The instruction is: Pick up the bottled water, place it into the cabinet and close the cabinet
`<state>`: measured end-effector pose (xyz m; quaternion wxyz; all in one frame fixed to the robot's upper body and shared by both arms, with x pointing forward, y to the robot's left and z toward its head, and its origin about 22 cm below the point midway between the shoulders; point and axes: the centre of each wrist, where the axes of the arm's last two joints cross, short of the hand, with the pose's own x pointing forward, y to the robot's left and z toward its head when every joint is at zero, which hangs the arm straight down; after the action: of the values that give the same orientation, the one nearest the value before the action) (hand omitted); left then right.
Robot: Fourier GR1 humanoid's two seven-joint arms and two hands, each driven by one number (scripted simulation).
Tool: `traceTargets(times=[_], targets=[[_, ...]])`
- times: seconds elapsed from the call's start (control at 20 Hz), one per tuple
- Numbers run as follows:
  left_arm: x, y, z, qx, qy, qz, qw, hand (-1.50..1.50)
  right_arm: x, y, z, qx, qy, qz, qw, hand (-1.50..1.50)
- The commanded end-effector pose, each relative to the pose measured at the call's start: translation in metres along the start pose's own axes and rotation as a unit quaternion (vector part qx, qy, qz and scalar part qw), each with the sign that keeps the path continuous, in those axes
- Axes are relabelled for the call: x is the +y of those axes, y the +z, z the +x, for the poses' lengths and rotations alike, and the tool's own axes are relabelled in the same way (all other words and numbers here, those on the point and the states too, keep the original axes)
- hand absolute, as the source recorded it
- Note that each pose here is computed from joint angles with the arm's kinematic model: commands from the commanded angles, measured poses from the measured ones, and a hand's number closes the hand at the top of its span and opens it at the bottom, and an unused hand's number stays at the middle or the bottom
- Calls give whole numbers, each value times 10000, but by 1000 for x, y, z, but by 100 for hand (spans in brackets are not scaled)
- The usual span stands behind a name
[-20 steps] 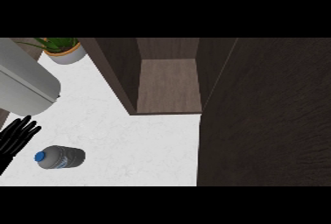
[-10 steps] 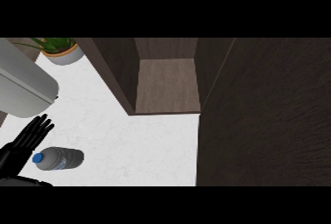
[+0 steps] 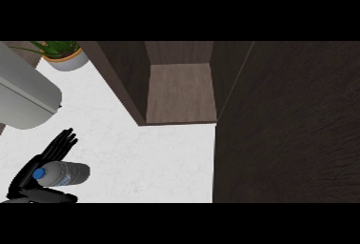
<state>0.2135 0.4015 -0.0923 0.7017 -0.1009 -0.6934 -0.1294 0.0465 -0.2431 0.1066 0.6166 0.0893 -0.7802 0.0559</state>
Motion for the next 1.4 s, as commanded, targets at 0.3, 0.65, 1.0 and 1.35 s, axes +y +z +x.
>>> traceTargets(times=[0.3,0.65,1.0,1.35], targets=[[-16,0,-31,-444,1077,-603,9914,-150,2,9,25,-162,-80,21,9998,-150],[-29,-25,-37,-505,1383,-496,9879,150,-1,11,12,-80,-44,-85,9999,-150],[-36,-20,-46,-506,1634,-539,9838,150,-2,16,8,-150,-87,-92,9998,-150],[-122,-31,-79,-832,1733,1475,9702,150,2,16,9,-154,-64,-45,9999,-150]])
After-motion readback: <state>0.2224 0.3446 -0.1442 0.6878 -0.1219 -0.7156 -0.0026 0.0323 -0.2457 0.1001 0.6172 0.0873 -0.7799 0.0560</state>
